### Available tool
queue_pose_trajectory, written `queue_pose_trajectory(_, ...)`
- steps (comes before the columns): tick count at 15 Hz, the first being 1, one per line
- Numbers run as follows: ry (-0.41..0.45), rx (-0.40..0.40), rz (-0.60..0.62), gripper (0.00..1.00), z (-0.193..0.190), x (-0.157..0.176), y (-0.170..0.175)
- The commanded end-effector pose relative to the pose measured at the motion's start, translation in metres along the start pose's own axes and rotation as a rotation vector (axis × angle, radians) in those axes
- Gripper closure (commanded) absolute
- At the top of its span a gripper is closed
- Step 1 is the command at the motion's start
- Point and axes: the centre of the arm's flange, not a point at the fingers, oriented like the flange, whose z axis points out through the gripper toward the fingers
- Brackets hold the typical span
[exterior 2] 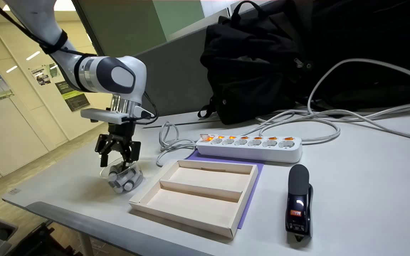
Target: Pick up one small bottle from the plastic bowl and put it in the wooden tray.
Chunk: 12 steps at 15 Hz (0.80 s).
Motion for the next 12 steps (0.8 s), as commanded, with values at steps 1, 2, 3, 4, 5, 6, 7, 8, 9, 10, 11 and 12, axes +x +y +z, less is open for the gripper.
queue_pose_trajectory(1,0.0,-0.027,0.012,0.43,0.0003,0.0072,-0.0033)
queue_pose_trajectory(2,-0.003,-0.026,0.011,0.51,0.0,0.0079,-0.0047)
queue_pose_trajectory(3,-0.008,-0.022,0.011,0.57,-0.0002,0.0087,-0.0054)
queue_pose_trajectory(4,-0.006,-0.023,0.011,0.65,-0.0001,0.009,-0.0055)
queue_pose_trajectory(5,-0.008,-0.021,0.012,0.71,-0.0004,0.0091,-0.0055)
queue_pose_trajectory(6,-0.007,-0.02,0.012,0.79,-0.0012,0.0095,-0.0053)
queue_pose_trajectory(7,-0.007,-0.019,0.014,0.85,-0.0011,0.0097,-0.0043)
queue_pose_trajectory(8,-0.009,-0.02,0.015,0.93,-0.0002,0.01,-0.0028)
queue_pose_trajectory(9,-0.012,-0.019,0.016,0.94,0.0009,0.0102,-0.0018)
queue_pose_trajectory(10,-0.012,-0.018,0.015,0.92,-0.0001,0.0098,-0.0017)
queue_pose_trajectory(11,-0.009,-0.018,0.014,0.92,-0.0017,0.0095,-0.0021)
queue_pose_trajectory(12,-0.011,-0.017,0.012,0.92,-0.0038,0.0087,-0.0028)
